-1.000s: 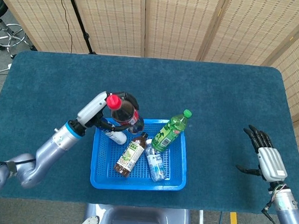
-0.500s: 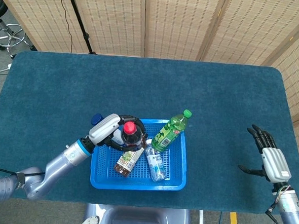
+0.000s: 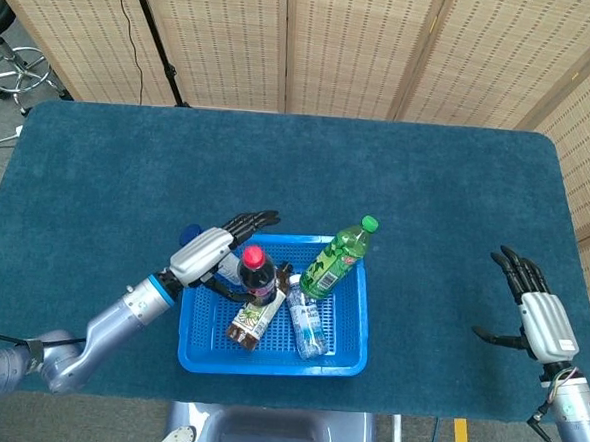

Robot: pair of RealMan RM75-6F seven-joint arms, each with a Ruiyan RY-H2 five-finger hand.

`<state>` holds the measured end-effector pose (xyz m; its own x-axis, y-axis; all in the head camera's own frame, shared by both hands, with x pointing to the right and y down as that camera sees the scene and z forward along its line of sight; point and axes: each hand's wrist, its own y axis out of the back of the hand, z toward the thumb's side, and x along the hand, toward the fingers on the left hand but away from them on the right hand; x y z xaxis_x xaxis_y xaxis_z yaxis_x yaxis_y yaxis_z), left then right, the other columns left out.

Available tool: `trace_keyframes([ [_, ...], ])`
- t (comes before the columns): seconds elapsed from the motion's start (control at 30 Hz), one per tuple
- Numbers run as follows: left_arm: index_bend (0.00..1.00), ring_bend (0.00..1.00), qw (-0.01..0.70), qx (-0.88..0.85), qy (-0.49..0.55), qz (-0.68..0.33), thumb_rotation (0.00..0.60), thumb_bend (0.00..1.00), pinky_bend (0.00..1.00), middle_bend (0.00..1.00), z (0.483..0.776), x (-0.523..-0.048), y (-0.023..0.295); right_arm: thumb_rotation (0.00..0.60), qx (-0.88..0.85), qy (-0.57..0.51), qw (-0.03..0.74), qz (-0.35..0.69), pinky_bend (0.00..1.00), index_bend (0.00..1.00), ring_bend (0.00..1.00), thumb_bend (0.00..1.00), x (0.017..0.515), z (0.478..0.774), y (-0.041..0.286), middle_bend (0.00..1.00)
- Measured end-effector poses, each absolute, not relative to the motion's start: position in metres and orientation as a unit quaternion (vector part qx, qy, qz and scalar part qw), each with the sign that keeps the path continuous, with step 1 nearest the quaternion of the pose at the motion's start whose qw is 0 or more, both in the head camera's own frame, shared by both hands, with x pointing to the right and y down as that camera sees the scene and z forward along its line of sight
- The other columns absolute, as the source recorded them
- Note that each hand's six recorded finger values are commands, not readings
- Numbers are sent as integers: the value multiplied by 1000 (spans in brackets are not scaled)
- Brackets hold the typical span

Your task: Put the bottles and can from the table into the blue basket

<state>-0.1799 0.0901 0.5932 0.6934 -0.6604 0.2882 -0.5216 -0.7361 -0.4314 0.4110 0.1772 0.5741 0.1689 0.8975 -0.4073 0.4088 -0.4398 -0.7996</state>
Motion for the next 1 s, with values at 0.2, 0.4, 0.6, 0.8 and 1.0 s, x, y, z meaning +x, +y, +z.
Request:
trace_keyframes([
  [0.2,0,0,217,-865,389,-230,600,113,0,0,564,-237,74,600,-720,-455,274,446,0,0,0,0,406,569,179,0],
  [0.4,0,0,267,-808,445,-278,600,113,0,0,535,-318,79,600,-724,-453,280,438,0,0,0,0,402,563,183,0],
  [0.6,0,0,282,-760,477,-340,600,113,0,0,527,-393,112,600,-727,-446,291,434,0,0,0,0,397,559,186,0],
  [0.8,0,0,288,-698,490,-435,600,112,0,0,540,-462,164,600,-715,-435,319,444,0,0,0,0,397,556,188,0],
  [1.0,0,0,311,-636,494,-506,600,113,0,0,546,-492,194,600,-672,-421,381,475,0,0,0,0,401,554,187,0],
])
